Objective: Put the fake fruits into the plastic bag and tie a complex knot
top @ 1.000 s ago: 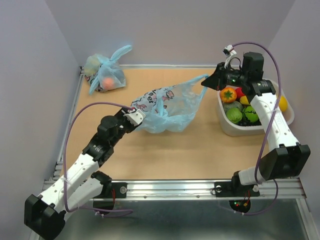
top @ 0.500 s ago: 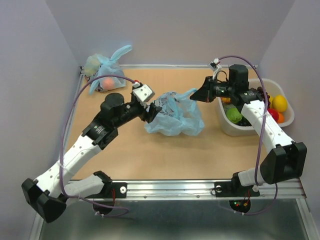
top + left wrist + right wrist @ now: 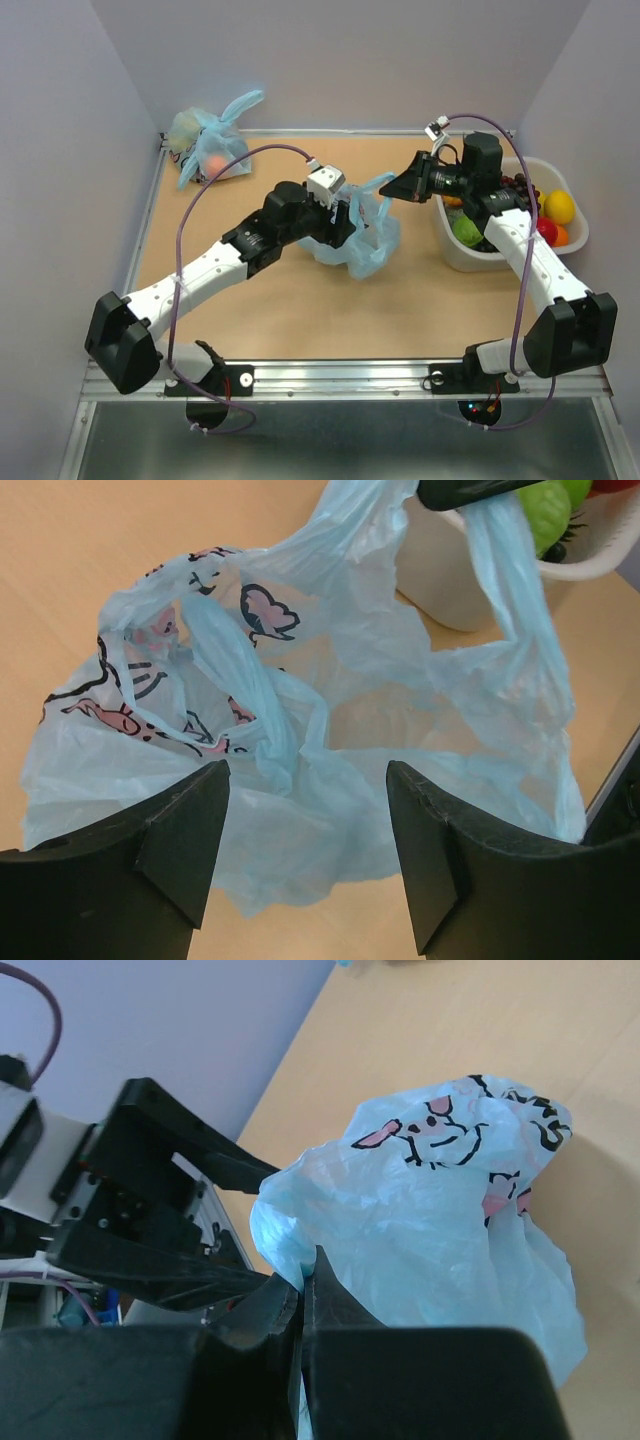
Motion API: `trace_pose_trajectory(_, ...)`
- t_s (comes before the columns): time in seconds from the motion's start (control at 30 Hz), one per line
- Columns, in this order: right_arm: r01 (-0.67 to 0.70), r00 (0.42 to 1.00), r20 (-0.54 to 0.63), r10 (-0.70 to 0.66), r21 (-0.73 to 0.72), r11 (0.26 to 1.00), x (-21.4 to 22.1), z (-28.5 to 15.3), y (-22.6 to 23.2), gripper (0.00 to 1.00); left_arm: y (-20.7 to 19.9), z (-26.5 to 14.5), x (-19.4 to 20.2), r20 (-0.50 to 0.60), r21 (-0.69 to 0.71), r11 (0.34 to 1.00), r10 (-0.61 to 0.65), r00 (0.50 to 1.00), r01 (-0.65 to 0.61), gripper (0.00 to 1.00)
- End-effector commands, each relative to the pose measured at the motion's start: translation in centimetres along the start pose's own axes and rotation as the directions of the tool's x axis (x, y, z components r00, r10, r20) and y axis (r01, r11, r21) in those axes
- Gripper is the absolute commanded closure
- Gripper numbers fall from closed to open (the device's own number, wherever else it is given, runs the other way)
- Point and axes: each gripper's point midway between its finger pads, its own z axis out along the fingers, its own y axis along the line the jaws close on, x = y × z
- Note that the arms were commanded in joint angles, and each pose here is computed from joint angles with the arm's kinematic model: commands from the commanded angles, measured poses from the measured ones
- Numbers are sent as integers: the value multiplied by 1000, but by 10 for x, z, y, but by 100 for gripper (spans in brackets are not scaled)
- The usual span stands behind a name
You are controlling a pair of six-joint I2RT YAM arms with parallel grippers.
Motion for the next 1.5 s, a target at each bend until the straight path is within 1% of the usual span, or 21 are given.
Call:
trace_pose_trajectory(0.0,42,998,37,-41,-51,998,-6,-5,18,99,-6,11,-43,120,-2,999,-31,992,32,25)
trace_pose_trajectory(0.27,39,999,34,-36,-64,997,-5,-6,21,100,5,60,-20,43,-24,999,-47,998,48,18)
trace_pose_trajectory(0.53,32,999,34,-30,-74,997,-5,-8,25,100,31,96,1,29,-135,985,-109,994,112,21)
trace_pose_trajectory(0.63,24,999,30,-22,-75,997,-4,-8,25,100,33,104,5,42,-124,983,-131,991,135,25)
trace_pose_trajectory(0.7,25,999,33,-22,-72,997,-4,-8,25,100,34,108,3,52,-114,983,-142,989,147,45)
trace_pose_trajectory(0.77,27,999,46,-25,-45,999,-4,-8,18,100,39,107,0,56,-110,982,-148,987,153,73)
trace_pose_trajectory(0.8,33,997,68,-32,-6,999,-7,-8,11,99,46,101,-10,71,-112,982,-145,987,152,96)
trace_pose_trajectory(0.83,34,996,80,-36,24,999,-8,-8,4,100,48,95,-17,78,-101,984,-136,988,144,100)
trace_pose_trajectory(0.9,62,994,79,-73,136,989,-3,-11,-21,100,43,78,-34,87,-39,993,-106,991,109,100)
trace_pose_trajectory(0.93,70,988,115,-106,276,959,-11,-16,-47,99,46,53,-61,146,-23,999,-44,988,48,100)
trace_pose_trajectory(1.0,82,983,111,-144,439,895,-8,-28,-81,100,37,21,-86,193,34,999,27,981,-34,100)
trace_pose_trajectory(1.03,109,971,117,-207,556,824,-15,-42,-102,100,42,-15,-114,274,12,995,94,957,-102,100)
trace_pose_trajectory(1.1,98,968,111,-225,659,746,-14,-62,-126,100,44,-50,-129,316,19,988,140,938,-153,100)
trace_pose_trajectory(1.13,101,962,107,-251,715,692,-17,-74,-136,100,42,-76,-145,363,-11,978,197,911,-208,100)
trace_pose_trajectory(1.17,90,959,115,-260,744,663,-20,-84,-142,100,59,-92,-150,367,-71,969,247,897,-238,100)
trace_pose_trajectory(1.23,92,956,103,-276,786,611,-21,-98,-151,100,68,-109,-139,347,-77,963,268,899,-258,100)
trace_pose_trajectory(1.27,77,951,110,-289,822,565,-24,-110,-157,100,74,-128,-142,363,-112,953,303,881,-282,100)
trace_pose_trajectory(1.3,75,950,109,-293,830,552,-24,-114,-158,100,81,-135,-137,360,-136,950,313,879,-283,100)
trace_pose_trajectory(1.33,69,945,104,-310,863,501,-28,-125,-163,100,89,-136,-123,342,-149,950,310,887,-275,100)
trace_pose_trajectory(1.37,68,943,102,-316,872,485,-28,-130,-165,99,88,-147,-122,354,-169,944,328,876,-284,100)
trace_pose_trajectory(1.47,70,936,90,-339,900,430,-30,-144,-168,100,113,-159,-94,315,-245,930,344,885,-275,100)
